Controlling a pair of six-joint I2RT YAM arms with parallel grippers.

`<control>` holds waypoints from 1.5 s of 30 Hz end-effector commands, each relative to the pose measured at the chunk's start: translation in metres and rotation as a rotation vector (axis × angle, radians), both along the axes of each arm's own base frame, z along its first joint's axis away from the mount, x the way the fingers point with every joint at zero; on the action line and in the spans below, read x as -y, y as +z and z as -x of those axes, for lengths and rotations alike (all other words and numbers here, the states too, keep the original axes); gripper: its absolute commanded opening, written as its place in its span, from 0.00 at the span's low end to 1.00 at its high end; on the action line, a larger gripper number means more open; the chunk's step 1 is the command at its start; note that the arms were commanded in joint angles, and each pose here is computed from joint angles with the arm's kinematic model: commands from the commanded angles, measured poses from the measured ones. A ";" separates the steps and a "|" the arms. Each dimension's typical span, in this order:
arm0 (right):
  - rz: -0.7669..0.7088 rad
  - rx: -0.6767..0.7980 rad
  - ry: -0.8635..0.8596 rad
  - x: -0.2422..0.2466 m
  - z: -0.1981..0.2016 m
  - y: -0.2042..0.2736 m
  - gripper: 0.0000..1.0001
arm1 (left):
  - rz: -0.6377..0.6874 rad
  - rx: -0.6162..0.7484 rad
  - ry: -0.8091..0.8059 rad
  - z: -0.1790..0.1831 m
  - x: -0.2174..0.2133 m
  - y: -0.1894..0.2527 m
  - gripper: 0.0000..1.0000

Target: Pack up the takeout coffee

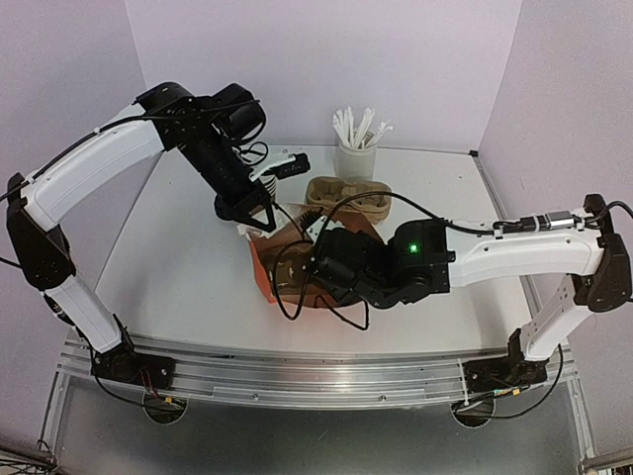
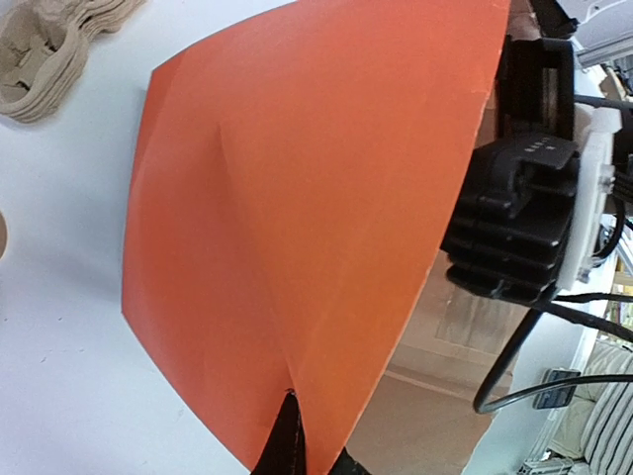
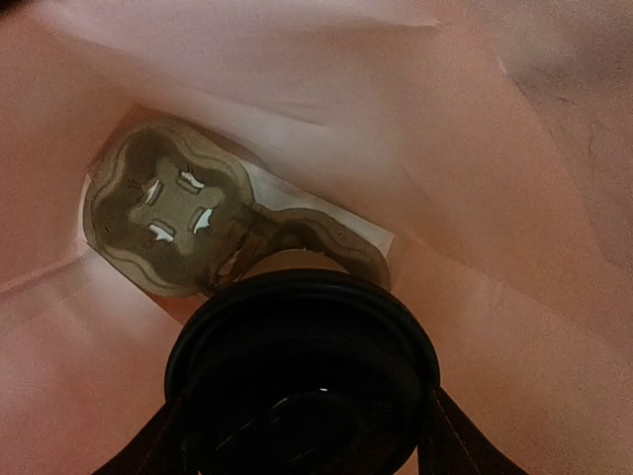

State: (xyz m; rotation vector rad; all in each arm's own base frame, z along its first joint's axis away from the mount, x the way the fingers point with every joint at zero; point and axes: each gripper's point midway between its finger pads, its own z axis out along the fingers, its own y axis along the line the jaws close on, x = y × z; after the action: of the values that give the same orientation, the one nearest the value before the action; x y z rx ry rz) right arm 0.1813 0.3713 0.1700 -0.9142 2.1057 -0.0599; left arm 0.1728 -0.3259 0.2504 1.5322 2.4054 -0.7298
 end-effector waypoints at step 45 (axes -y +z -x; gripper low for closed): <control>0.014 0.013 -0.107 0.000 -0.007 0.003 0.19 | 0.160 -0.234 -0.182 0.052 -0.007 0.014 0.00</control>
State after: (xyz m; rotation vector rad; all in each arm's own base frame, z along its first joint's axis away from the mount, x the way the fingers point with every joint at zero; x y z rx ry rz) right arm 0.1741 0.3788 0.1546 -1.0166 2.1318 -0.1540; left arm 0.1499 -0.3299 0.2513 1.5960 2.3716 -1.0647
